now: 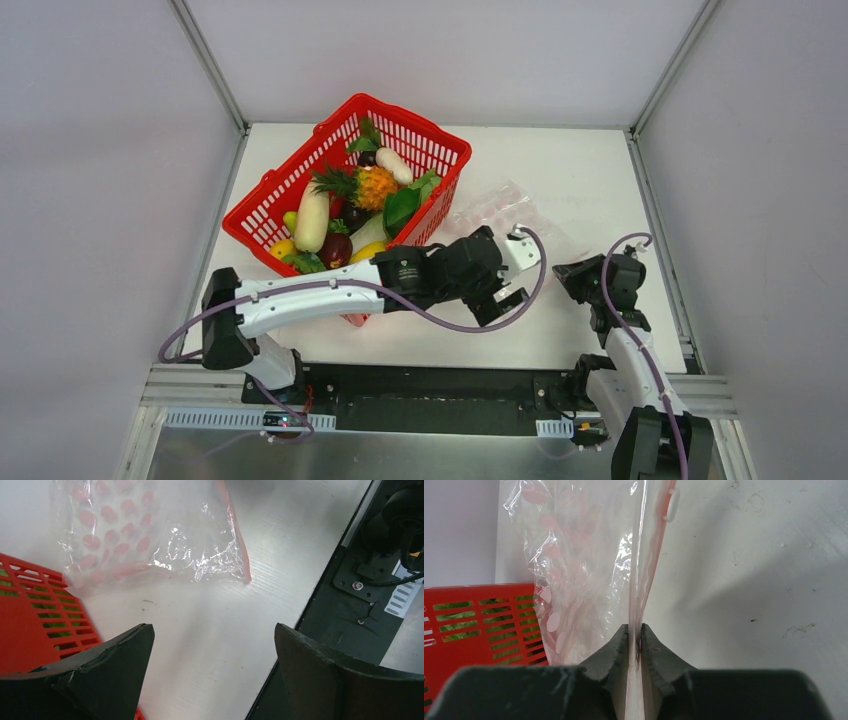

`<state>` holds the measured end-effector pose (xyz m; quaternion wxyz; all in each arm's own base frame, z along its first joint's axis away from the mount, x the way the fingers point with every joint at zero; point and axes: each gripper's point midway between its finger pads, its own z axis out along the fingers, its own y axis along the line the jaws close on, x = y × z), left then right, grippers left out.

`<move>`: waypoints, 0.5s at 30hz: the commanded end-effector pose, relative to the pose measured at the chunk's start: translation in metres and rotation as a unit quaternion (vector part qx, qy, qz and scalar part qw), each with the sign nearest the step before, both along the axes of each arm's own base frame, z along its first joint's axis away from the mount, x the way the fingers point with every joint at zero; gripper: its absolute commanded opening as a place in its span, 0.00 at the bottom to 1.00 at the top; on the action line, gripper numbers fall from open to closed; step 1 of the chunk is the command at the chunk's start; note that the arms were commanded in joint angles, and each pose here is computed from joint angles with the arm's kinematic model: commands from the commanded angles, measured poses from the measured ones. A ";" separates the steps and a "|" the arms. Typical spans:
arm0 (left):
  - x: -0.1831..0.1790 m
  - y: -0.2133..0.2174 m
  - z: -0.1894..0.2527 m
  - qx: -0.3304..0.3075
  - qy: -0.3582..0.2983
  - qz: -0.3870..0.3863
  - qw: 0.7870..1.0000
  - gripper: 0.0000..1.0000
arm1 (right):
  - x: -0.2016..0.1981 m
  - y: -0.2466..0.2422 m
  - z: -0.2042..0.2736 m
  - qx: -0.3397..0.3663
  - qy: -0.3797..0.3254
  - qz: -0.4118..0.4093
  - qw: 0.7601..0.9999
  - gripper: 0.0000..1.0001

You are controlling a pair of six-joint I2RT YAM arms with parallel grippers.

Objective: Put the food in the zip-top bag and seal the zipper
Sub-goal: Move the zipper food storage bag to the center of the board, then pick up the zipper food storage bag at the center of the board.

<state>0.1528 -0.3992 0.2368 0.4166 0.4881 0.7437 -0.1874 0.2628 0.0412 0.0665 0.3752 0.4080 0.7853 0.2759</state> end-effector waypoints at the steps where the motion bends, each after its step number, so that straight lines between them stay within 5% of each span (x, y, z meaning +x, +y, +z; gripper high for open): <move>1: 0.004 -0.031 0.013 -0.042 -0.013 -0.005 0.999 0.94 | 0.010 0.000 0.028 -0.008 -0.037 0.011 0.999 0.16; 15: 0.026 -0.064 -0.039 -0.041 -0.019 0.047 0.998 0.94 | 0.006 0.004 0.030 -0.003 -0.038 0.022 0.999 0.17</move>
